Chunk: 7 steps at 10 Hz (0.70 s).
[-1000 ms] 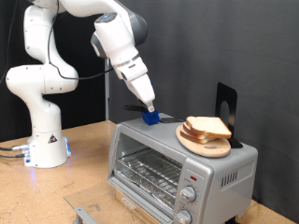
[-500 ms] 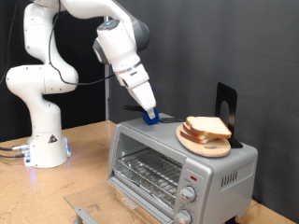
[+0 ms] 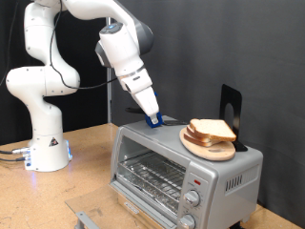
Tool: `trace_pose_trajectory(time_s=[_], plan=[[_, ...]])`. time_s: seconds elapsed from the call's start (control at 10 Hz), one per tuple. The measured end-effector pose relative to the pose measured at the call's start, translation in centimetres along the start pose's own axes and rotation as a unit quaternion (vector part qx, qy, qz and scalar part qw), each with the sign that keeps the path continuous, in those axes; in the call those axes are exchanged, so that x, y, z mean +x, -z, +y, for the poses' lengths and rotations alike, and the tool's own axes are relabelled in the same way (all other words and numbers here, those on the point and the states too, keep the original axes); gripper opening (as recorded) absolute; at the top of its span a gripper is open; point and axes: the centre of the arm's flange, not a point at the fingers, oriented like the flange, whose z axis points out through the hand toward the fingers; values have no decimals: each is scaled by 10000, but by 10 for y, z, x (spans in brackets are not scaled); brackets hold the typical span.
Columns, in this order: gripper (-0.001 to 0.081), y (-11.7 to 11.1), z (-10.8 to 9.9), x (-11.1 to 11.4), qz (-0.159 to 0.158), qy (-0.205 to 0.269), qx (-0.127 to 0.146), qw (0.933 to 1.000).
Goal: Make a piece of toast with the oven
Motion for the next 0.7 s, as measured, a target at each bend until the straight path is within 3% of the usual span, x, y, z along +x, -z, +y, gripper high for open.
trace_pose_trajectory(time_s=[0.7], plan=[[808, -5, -7, -2, -69, -157, 93, 9998]])
